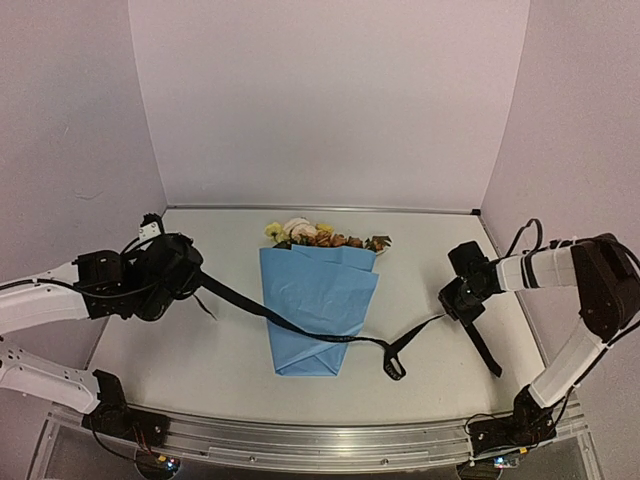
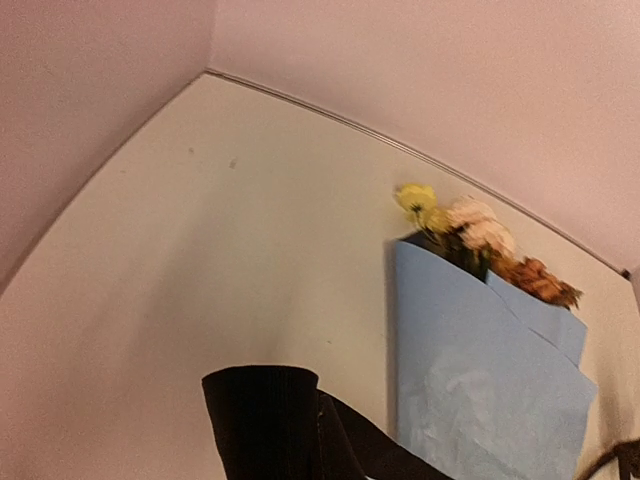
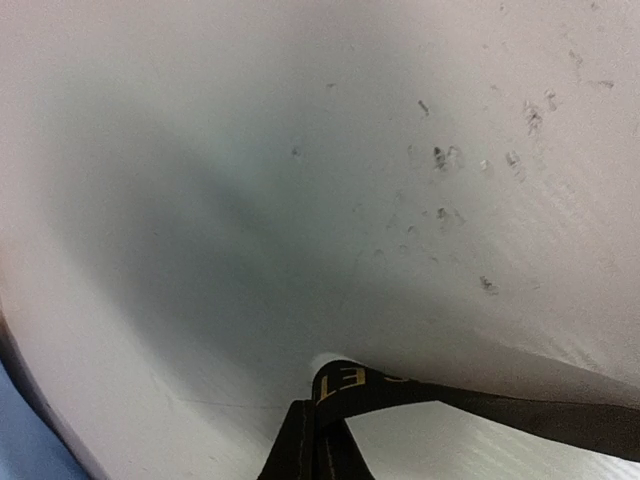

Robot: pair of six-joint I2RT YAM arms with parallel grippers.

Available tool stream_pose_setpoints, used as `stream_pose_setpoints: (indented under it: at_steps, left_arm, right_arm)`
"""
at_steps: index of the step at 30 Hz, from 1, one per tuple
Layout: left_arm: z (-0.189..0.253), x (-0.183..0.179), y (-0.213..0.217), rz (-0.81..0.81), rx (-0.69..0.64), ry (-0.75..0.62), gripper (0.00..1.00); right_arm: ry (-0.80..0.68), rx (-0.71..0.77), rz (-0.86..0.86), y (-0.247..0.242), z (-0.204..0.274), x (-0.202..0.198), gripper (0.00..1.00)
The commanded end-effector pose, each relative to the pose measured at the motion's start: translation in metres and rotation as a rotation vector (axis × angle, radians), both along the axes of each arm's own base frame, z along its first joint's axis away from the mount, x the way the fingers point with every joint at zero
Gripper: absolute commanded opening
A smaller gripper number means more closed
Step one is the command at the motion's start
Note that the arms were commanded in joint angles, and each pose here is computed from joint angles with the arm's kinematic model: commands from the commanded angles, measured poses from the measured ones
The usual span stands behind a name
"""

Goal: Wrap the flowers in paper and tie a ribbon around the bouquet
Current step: Pick up the ribbon from the corner of the board, then straighten the ribbon at the center of the board.

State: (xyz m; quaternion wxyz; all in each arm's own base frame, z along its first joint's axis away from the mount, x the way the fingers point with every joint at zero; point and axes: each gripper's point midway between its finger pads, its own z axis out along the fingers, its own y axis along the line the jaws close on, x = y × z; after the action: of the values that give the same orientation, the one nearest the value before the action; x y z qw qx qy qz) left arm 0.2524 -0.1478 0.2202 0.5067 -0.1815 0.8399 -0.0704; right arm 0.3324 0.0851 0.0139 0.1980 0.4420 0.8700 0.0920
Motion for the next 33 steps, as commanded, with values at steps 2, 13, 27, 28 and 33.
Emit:
stream_pose_setpoints:
  at_steps: [2, 13, 27, 28, 33]
  left_arm:
    - [0.008, 0.005, 0.076, 0.267, 0.077, 0.019, 0.00]
    - [0.007, 0.008, 0.148, 0.491, 0.172, 0.067, 0.00]
    - [-0.082, -0.022, 0.158, 0.636, 0.058, 0.214, 0.04]
    - [-0.088, -0.025, 0.158, 0.646, 0.047, 0.227, 0.04]
    - [-0.109, -0.034, 0.157, 0.661, 0.000, 0.266, 0.00]
  right_arm:
    - [0.005, -0.156, 0.239, -0.013, 0.068, -0.012, 0.00]
    - [0.034, -0.315, 0.445, -0.045, 0.136, -0.037, 0.00]
    - [0.228, -0.258, 0.443, -0.055, 0.087, -0.088, 0.00]
    - [0.242, -0.264, 0.443, -0.057, 0.083, -0.091, 0.00]
    - [0.300, -0.254, 0.407, -0.071, 0.077, -0.102, 0.00]
